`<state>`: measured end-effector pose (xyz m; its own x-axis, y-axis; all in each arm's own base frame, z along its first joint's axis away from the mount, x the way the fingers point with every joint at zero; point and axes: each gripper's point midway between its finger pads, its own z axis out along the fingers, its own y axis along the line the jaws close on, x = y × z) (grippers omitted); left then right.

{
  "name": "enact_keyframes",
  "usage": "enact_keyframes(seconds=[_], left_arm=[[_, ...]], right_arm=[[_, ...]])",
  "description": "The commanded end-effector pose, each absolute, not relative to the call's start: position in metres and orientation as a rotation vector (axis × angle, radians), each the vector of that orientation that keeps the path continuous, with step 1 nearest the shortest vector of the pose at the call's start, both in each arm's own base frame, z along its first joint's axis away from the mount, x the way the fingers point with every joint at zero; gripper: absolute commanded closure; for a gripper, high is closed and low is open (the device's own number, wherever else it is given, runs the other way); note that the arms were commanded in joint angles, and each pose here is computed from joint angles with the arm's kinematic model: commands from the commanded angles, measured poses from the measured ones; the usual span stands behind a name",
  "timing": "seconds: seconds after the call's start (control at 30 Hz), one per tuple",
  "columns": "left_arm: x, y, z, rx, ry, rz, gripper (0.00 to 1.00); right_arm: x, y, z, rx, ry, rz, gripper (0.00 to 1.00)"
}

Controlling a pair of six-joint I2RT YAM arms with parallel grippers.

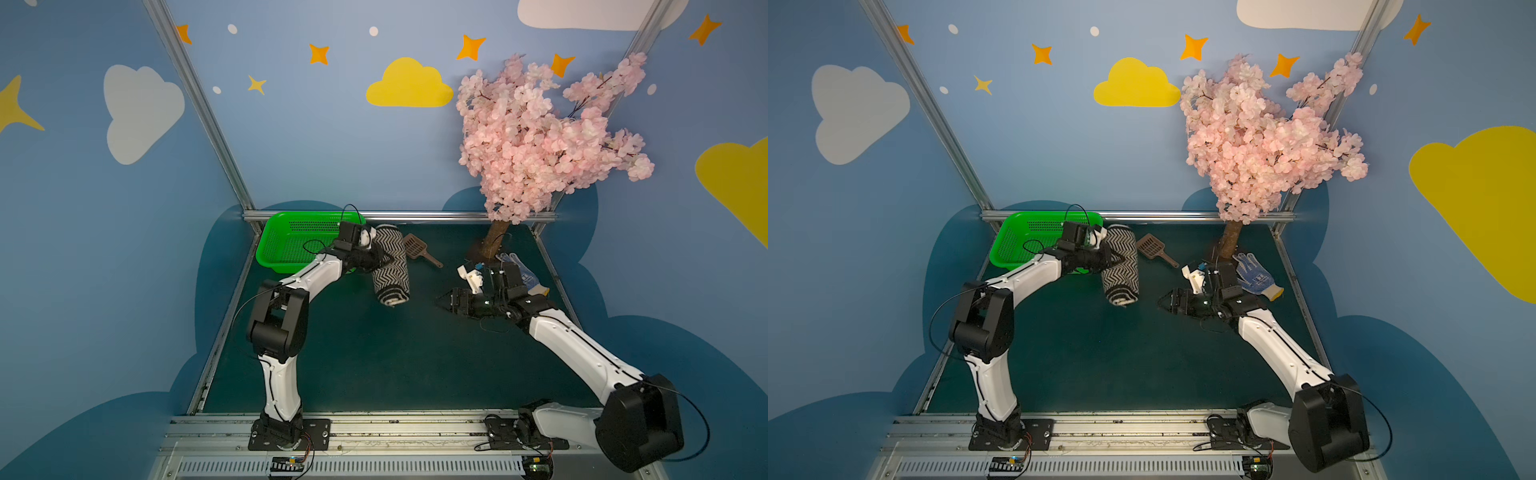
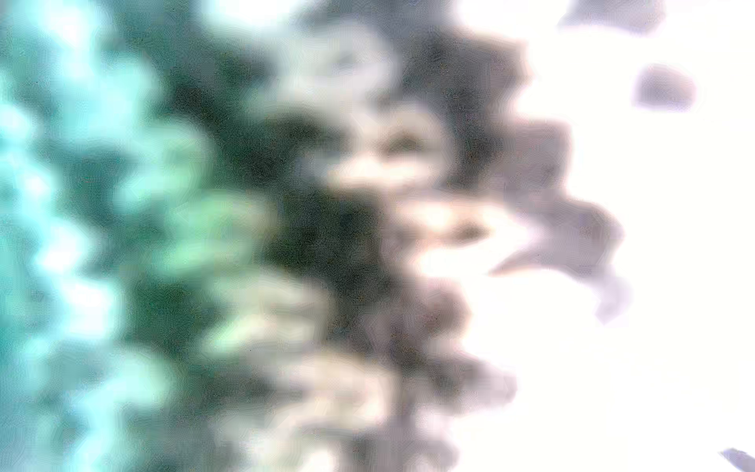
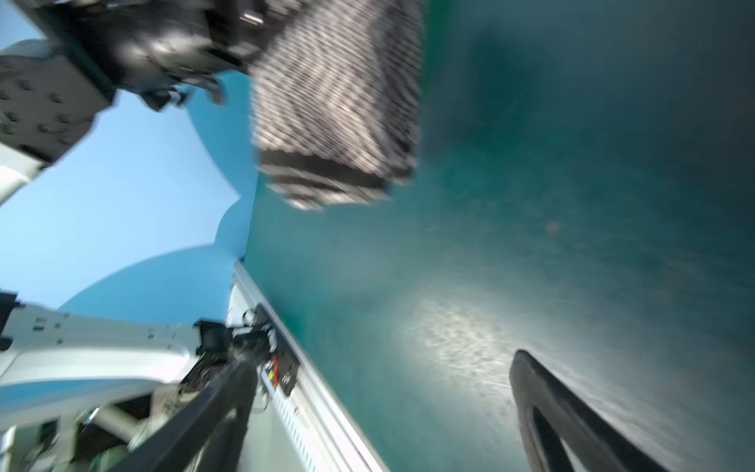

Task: Roll up the scarf and place it into the basket
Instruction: Pick up the scarf at the center of the board, then place the scarf in the basket.

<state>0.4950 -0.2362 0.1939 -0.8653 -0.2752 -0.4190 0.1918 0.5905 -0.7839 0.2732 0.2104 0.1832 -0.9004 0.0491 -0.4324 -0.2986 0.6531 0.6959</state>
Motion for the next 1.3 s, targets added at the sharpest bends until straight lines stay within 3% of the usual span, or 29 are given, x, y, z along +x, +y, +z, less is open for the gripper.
enact_keyframes(seconds=[0.0,0.17,0.37,0.8,1.27], left_arm=[[0.529,-0.209,0.273,0.023,2.080,-1.422,0.97],[0.593,-0.146,0.288,-0.054,2.037,-1.416,0.97],[0.641,-0.089,0.240,-0.143,2.024,-1.536,0.97],[0.635,-0.057,0.146,-0.215,2.221,-1.447,0.97],[0.585,-0.052,0.062,-0.211,2.558,-1.293,0.97]], right_arm=[[0.272,0.190,0.164,-0.120,2.526,1.021,0.04],[0.277,0.183,0.159,-0.111,2.568,1.010,0.04],[0.289,0.187,0.151,-0.148,2.580,1.055,0.04],[0.307,0.203,0.124,-0.185,2.617,1.153,0.04],[0.319,0.198,0.111,-0.170,2.652,1.077,0.04]])
